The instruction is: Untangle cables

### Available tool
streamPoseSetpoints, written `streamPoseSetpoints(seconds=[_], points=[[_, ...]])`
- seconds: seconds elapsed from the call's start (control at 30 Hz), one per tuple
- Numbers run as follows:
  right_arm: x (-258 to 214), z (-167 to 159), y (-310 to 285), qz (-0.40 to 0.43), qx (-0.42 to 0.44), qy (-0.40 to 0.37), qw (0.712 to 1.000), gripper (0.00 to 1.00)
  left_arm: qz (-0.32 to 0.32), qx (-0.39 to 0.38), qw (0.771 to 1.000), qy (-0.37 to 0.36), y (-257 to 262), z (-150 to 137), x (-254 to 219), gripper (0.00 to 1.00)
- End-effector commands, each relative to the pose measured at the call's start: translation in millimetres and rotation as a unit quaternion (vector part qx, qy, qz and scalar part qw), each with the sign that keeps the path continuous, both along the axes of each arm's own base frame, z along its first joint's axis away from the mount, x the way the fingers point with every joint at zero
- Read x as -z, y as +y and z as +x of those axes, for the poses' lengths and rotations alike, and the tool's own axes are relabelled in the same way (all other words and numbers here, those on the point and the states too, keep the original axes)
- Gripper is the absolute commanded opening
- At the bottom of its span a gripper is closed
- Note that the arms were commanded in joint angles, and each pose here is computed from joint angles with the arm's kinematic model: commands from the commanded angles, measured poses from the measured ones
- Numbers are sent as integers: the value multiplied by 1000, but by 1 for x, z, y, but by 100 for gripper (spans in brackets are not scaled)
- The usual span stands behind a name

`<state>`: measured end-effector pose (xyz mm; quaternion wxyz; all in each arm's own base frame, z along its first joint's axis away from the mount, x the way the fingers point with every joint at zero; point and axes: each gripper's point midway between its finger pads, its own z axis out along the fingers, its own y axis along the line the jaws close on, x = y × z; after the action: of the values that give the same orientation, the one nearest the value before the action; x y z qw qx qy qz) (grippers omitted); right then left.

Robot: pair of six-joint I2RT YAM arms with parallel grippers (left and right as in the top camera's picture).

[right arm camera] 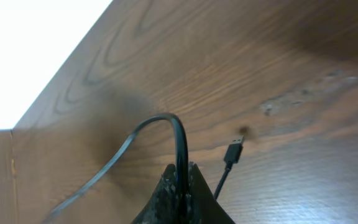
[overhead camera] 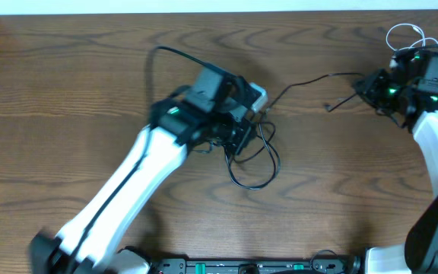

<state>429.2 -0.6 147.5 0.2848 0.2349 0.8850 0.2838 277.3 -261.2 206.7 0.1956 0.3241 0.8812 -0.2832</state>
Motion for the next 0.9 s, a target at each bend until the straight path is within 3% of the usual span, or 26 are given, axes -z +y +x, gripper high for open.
streamPoseSetpoints(seconds=[0.0, 0.1, 0.2, 0.27, 0.43, 0.7, 0.8, 0.87], points=[[11, 5, 24, -13, -49, -3, 999, 16, -74, -30, 994, -76, 14, 0, -77, 7], [8, 1, 44, -16, -80, -8, 997, 46, -92, -46, 991, -85, 19, -5, -94, 7], [-9, -6, 61, -8, -114, -28, 993, 84, -93, -54, 991, -77, 19, -4, -92, 7], [-23, -16, 72, 0, -137, -39, 990, 96, -94, -56, 991, -73, 18, -2, -90, 8], [-46, -48, 104, 29, -216, -53, 975, 94, -100, -93, 989, -61, 14, 14, -86, 7], [-39, -93, 198, 50, -354, -33, 933, 77, -80, -203, 975, -43, 22, 52, -67, 7], [-39, -103, 217, 47, -378, -35, 924, 72, -78, -215, 973, -41, 21, 60, -61, 7], [-30, -101, 218, 25, -362, -18, 932, 64, -84, -215, 972, -48, 19, 64, -63, 7]])
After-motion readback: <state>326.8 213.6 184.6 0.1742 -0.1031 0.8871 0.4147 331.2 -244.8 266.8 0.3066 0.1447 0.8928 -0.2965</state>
